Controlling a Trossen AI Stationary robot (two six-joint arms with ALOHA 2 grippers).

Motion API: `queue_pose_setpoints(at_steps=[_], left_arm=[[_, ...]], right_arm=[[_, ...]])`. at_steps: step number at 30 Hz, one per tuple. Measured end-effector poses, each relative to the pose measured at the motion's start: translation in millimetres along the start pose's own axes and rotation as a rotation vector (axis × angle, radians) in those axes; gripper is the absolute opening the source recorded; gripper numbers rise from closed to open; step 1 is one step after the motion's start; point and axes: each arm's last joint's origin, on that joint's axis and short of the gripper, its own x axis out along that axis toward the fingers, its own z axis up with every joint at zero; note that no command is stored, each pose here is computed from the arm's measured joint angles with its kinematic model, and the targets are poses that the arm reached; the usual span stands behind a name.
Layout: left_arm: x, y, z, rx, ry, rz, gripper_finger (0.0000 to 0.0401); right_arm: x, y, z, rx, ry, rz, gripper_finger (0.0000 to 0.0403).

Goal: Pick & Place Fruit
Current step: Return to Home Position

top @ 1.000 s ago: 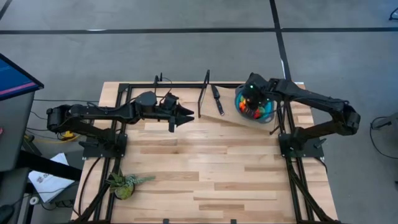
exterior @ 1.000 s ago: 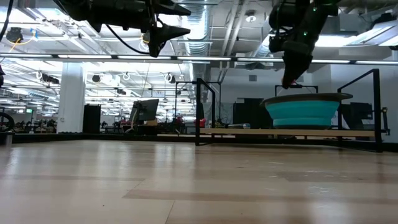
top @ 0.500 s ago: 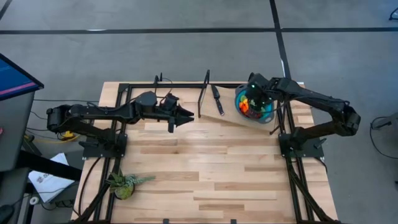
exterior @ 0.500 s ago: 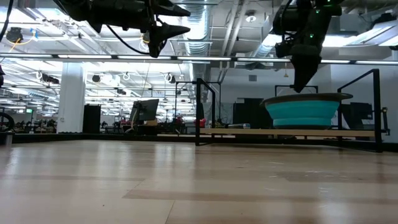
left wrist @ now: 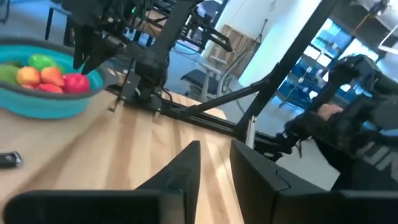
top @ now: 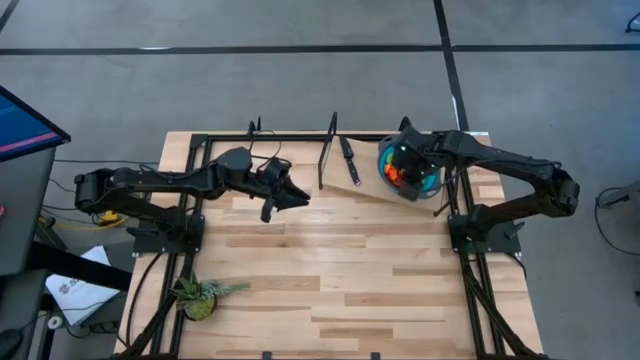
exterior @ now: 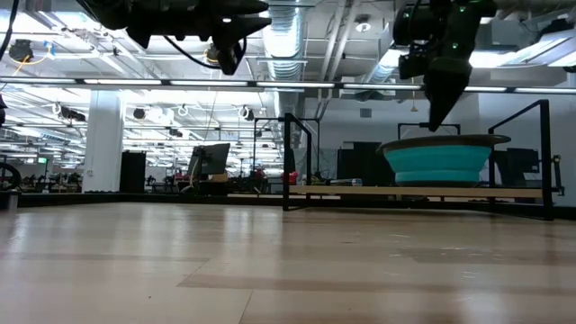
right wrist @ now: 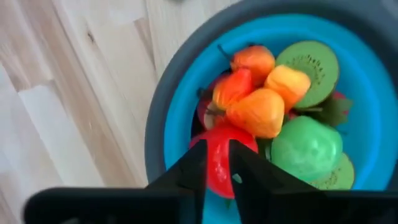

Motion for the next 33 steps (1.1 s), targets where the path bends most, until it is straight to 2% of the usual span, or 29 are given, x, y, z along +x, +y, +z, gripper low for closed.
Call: queue_pose_setpoints(at_steps=[6,10,14,19,24,29,33], left_arm=[[-2,5,2,0.100,-0.014,0.036,0.0059],[-2,5,2,0.176,-0.012,0.038,0.0033],[-2,5,1,0.205,-0.002,0.040,0.0005],[-7,1,-8,0.246,-0.001,0.062,0.0001],[-24,-12,-32,0.252,-0.017,0.146,0.0001],[-53,-30,-46,0.293,-0.085,0.112,0.0001],[-78,-34,-50,0.355,-0.161,0.116,0.0001]], right_arm=[[-1,2,12,0.027,-0.117,-0.008,0.0011],[-3,12,20,-0.013,-0.200,0.000,0.0004],[-6,32,25,-0.069,-0.252,0.032,0.0001],[-12,72,23,-0.127,-0.281,0.093,0.0001],[-20,104,18,-0.159,-0.334,0.084,0.0000],[-25,125,14,-0.210,-0.376,0.111,0.0000],[-28,129,12,-0.243,-0.392,0.118,0.0000]])
